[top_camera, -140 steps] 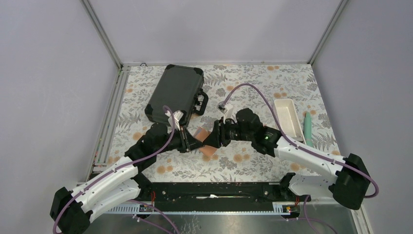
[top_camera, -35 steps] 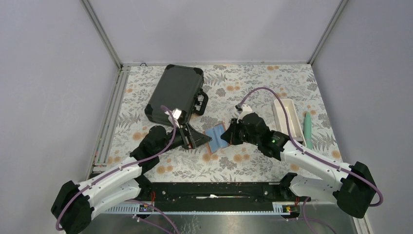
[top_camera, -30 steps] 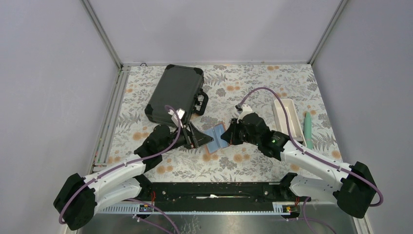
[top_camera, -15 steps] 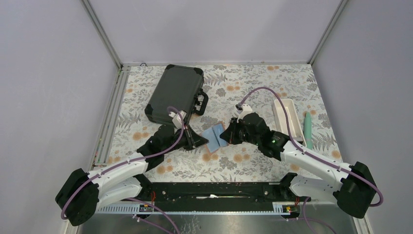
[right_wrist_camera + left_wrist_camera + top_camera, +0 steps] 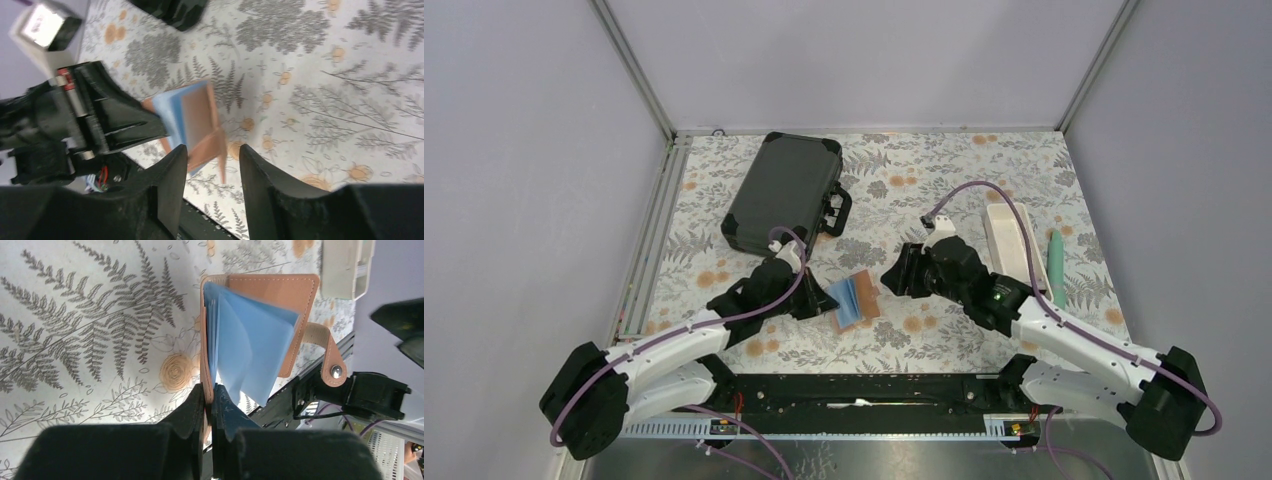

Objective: Put the credit cards into the card holder
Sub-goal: Open the card holder.

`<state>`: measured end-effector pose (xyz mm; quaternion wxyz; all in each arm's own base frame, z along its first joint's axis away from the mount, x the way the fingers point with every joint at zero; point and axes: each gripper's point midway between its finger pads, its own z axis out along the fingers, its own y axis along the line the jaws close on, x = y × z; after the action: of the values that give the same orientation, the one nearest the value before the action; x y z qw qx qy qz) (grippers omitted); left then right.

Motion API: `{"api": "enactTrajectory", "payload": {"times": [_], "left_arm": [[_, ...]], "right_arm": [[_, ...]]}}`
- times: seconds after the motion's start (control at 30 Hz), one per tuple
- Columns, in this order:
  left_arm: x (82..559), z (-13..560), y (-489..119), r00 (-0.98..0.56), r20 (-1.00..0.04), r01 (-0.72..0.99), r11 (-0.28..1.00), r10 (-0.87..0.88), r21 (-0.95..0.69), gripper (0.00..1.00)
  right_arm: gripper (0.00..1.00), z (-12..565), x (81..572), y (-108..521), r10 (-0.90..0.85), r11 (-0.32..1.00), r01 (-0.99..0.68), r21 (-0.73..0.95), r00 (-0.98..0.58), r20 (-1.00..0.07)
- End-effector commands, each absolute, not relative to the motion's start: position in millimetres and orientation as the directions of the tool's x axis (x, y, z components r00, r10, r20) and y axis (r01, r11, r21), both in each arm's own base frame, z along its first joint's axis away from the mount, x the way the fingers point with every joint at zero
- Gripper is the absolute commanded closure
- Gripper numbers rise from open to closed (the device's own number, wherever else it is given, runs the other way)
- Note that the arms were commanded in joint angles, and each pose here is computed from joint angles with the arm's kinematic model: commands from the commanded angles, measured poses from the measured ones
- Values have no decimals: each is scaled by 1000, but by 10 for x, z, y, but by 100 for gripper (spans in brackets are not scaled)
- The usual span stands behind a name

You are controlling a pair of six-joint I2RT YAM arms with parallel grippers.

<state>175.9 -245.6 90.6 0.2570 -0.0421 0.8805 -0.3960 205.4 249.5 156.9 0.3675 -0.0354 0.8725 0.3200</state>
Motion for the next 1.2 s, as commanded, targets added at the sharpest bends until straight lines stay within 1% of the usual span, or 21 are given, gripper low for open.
{"api": "enactTrajectory", "payload": {"times": [0.0,0.07,0.13,0.33,0.53,0.7,1.0,1.17], "left_arm": [[1797,1030,-2549,-874,-424,161,681,-238,-714,100],[1788,998,-2563,-884,-410,153,689,-224,-708,100],[1789,1006,-2583,-888,-403,153,686,-221,-711,100],[1812,1030,-2569,-889,-403,143,705,-217,-695,100],[1802,1040,-2591,-894,-397,147,700,-209,-699,100],[1803,1046,-2623,-899,-390,151,695,-200,-703,100],[1792,1081,-2631,-898,-393,160,685,-198,-710,100],[1784,1043,-2590,-896,-399,158,699,-196,-698,100]], "right_arm": [[56,1829,1936,2865,131,645,-455,614,-726,-675],[62,1848,1852,3023,92,587,-492,643,-749,-657],[66,1825,1781,3150,51,562,-517,646,-757,-651],[69,1844,1664,3408,45,487,-529,696,-780,-624],[73,1703,1646,3571,53,473,-496,728,-809,-586],[75,1645,1653,3687,46,465,-493,735,-816,-576],[77,1331,1775,3701,36,560,-446,698,-829,-558],[79,1093,1920,3536,34,700,-374,608,-834,-551]]}}
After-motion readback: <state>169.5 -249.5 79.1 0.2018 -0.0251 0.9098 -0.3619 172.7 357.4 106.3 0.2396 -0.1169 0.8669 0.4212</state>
